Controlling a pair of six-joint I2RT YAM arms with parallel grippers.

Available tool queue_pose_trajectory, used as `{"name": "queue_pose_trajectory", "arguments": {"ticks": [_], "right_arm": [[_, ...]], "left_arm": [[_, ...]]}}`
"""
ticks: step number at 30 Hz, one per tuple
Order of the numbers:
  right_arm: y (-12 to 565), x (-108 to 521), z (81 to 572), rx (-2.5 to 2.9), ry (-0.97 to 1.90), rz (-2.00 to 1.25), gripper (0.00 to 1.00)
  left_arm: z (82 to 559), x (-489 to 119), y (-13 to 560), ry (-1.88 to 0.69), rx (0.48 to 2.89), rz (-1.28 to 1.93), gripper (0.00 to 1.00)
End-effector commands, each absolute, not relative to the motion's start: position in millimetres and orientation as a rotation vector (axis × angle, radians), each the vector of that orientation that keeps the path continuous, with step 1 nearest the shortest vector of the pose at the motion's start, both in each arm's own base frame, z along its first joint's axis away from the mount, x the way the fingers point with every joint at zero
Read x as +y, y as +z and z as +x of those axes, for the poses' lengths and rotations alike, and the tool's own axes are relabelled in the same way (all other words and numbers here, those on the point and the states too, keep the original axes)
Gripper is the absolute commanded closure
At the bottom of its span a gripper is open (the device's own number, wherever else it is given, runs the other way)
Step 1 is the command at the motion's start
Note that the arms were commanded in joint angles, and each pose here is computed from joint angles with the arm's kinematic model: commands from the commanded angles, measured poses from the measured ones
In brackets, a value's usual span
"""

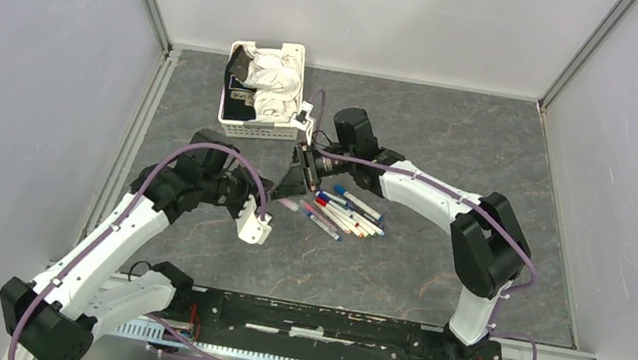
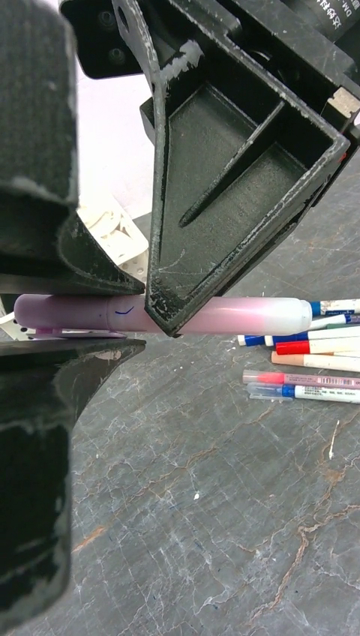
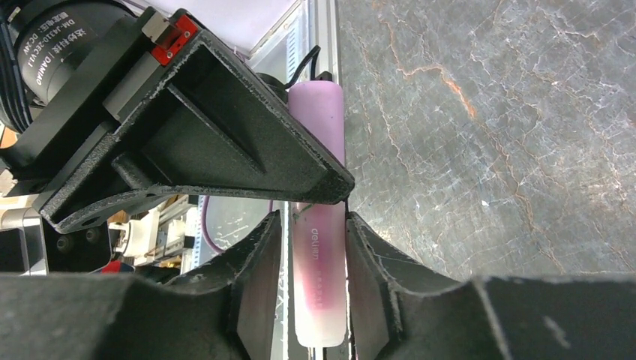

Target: Open the pen caps

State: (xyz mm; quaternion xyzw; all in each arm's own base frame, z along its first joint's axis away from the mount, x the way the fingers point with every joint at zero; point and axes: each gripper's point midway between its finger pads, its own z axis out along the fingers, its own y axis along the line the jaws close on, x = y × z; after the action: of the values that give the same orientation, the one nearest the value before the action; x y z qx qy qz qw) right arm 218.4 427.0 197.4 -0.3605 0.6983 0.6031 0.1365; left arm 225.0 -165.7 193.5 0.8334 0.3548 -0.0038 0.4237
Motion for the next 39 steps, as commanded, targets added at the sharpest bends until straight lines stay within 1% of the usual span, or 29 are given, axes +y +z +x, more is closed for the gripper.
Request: {"name": "queue_pose_trajectory", "arguments": {"ticks": [1,4,7,8,10,11,13,14,17,24,35,37,39], "right_arm": [[216,437,210,1.919,1.788,-1.121,0.57],[211,437,208,1.934,1.777,-1.154,0.57],[208,436,210,1.948,1.737,-1.192,0.62],[206,435,209,1.955,1.737,-1.195,0.68],[201,433,209,1.972,1.720,-1.204,0.85],[196,430,208,1.990,1.706,-1.214,0.91],[188,422,206,2.018,1.668,-1.230,0.98],[182,417,204,2.036,1.651,-1.232,0.99],[166,397,201,2.094,1.598,-1.226,1.00],[143,350,205,2.183,1.519,-1.133,1.00],[122,312,204,2.282,1.390,-1.092,1.00],[125,307,216,2.275,1.333,-1.051,1.00],[124,295,246,2.300,1.174,-0.956,1.00]], "left_arm": [[230,-167,198,0.021,0.865,2.083,0.95],[231,-167,200,0.024,0.869,2.080,0.98],[235,-168,204,0.032,0.875,2.062,0.98],[236,-169,207,0.035,0.876,2.057,0.98],[239,-169,209,0.044,0.889,2.051,0.98],[241,-168,210,0.049,0.901,2.048,0.98],[248,-162,210,0.084,0.941,2.051,0.98],[250,-160,208,0.092,0.962,2.052,0.98],[260,-148,199,0.143,1.033,2.064,0.98],[275,-126,188,0.179,1.097,2.070,0.98],[308,-101,182,0.311,1.190,2.039,0.98],[307,-99,179,0.292,1.211,2.033,0.98],[298,-105,171,0.222,1.219,2.029,0.98]]}}
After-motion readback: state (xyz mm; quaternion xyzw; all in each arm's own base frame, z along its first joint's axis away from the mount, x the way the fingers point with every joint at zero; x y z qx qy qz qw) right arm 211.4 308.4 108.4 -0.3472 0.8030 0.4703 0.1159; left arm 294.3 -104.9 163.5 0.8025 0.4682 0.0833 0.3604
